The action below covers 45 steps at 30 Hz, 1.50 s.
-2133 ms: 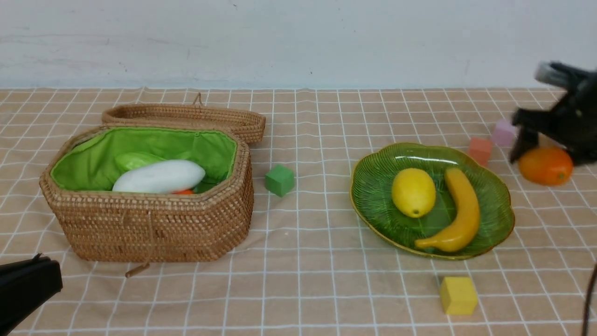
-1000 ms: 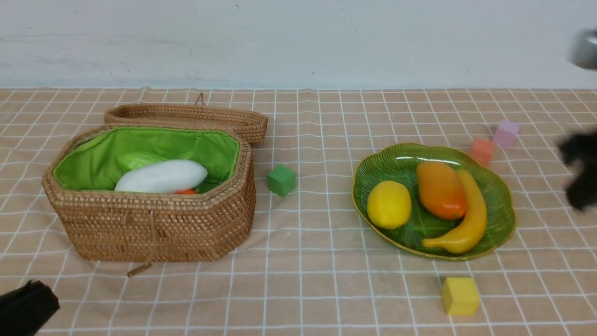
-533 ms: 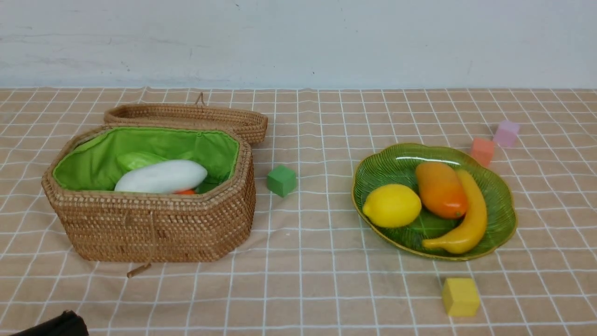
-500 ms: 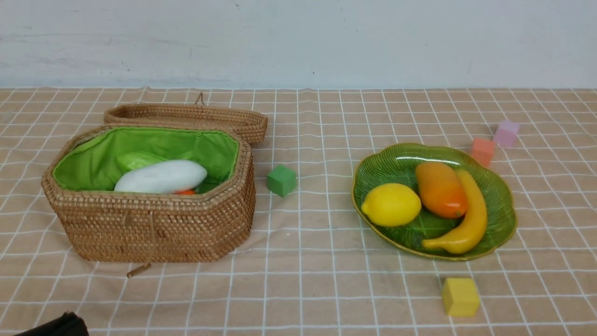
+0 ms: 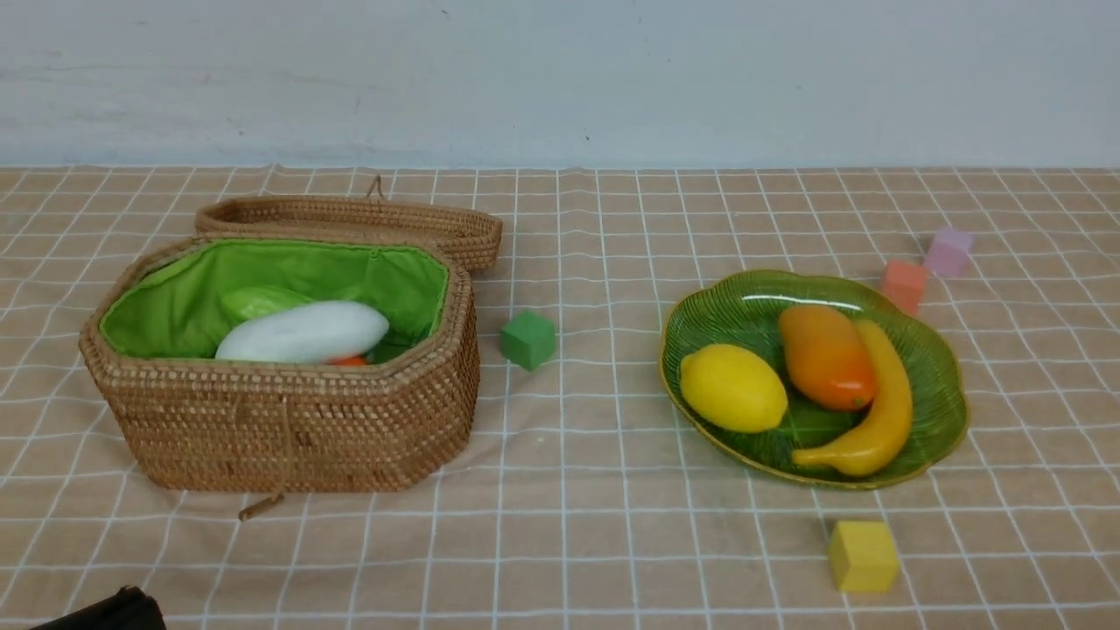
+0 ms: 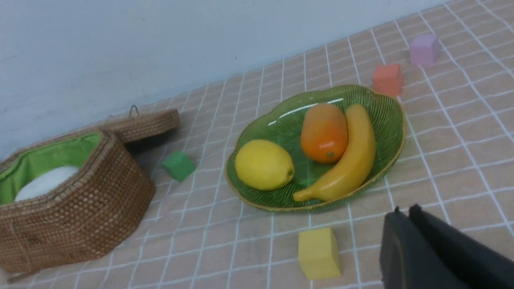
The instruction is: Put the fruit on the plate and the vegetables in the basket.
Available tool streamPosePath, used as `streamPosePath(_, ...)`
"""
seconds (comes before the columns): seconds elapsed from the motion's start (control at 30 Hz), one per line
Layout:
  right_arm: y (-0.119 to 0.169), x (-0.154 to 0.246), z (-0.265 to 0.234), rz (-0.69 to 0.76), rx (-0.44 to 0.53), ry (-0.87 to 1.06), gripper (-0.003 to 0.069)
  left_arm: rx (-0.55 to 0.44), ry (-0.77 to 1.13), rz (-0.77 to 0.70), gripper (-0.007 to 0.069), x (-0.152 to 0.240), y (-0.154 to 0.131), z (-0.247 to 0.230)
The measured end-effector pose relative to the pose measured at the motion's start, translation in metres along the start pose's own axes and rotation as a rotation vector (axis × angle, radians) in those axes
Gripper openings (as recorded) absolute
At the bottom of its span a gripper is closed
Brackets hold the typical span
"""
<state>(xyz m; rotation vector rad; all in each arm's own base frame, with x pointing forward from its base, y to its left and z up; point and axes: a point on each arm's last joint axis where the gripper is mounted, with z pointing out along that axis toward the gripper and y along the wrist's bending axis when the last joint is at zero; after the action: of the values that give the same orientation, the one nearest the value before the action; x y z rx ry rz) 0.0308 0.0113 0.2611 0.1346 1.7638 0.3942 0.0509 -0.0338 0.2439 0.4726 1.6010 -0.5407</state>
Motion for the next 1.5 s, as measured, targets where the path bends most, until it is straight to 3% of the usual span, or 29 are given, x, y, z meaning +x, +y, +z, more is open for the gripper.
streamPosePath(0.23, -0.039, 0.071, 0.035, -0.17, 0.155, 0.069, 0.0, 0.0, 0.001, 0.0, -0.0013, 0.0, 0.0, 0.0)
streamPosePath(1.27, -0.041, 0.072, 0.035, -0.207, 0.172, 0.08, 0.0005, -0.005, 0.017, 0.0, 0.0008, 0.004, 0.001, 0.001)
streamPosePath(1.43, -0.041, 0.072, 0.035, -0.207, 0.172, 0.08, 0.0011, -0.111, -0.008, -0.068, -0.0013, 0.009, 0.006, 0.001)
streamPosePath(1.5, -0.041, 0.072, 0.035, -0.207, 0.172, 0.08, 0.0011, -0.238, -0.099, -0.167, -0.0013, 0.01, 0.013, -0.004)
